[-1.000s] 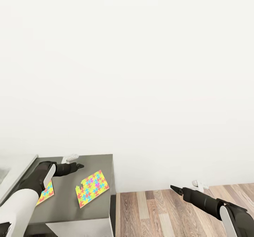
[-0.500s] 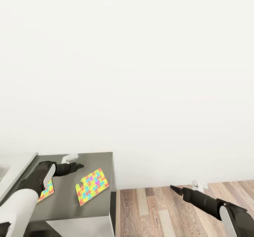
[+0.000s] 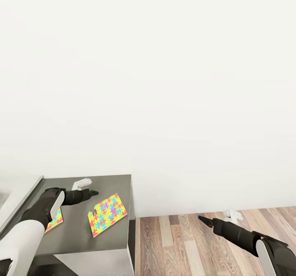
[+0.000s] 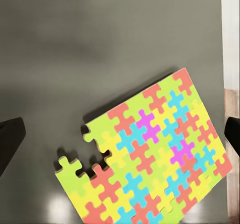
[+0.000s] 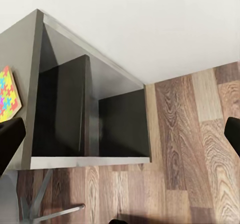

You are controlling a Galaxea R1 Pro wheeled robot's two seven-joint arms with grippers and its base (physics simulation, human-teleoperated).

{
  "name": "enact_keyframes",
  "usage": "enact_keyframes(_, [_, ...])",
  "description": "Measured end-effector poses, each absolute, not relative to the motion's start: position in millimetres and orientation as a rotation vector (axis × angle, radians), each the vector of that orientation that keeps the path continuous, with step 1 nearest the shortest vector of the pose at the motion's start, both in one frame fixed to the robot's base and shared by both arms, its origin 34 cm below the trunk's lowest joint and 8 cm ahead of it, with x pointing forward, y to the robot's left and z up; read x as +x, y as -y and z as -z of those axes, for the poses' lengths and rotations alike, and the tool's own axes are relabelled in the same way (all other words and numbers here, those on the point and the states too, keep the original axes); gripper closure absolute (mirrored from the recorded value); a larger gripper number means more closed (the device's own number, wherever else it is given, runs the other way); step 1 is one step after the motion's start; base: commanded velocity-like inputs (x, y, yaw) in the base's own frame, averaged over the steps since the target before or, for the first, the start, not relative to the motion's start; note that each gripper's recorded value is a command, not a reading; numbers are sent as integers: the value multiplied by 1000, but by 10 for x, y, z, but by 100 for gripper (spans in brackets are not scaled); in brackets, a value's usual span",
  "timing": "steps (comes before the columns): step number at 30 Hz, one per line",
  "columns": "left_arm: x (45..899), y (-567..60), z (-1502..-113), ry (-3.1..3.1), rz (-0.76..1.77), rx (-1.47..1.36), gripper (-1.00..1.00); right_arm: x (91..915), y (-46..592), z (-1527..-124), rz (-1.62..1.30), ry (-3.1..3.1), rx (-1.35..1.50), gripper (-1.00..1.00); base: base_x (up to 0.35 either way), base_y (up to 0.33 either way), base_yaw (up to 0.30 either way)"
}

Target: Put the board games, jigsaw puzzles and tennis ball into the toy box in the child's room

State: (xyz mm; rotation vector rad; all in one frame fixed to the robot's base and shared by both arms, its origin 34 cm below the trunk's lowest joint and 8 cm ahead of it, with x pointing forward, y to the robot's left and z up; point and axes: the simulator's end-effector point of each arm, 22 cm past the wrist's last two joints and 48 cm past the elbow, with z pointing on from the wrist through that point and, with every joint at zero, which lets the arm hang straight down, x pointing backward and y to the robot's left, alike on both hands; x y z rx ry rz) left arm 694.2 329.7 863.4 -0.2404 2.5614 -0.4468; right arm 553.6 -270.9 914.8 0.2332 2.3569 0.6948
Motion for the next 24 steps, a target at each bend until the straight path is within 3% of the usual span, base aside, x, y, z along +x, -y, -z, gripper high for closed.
enact_keyframes(7, [6947,-3085,-8686,-2530,591,-186,-100,5529,2706,-9104,-697,-2366,237,-100,0,0,0])
enact_keyframes(24, [6953,-3165,-8609,-2513,598,-130,-100,5500,2705,-8985,-699,-2392,248,-100,0,0,0])
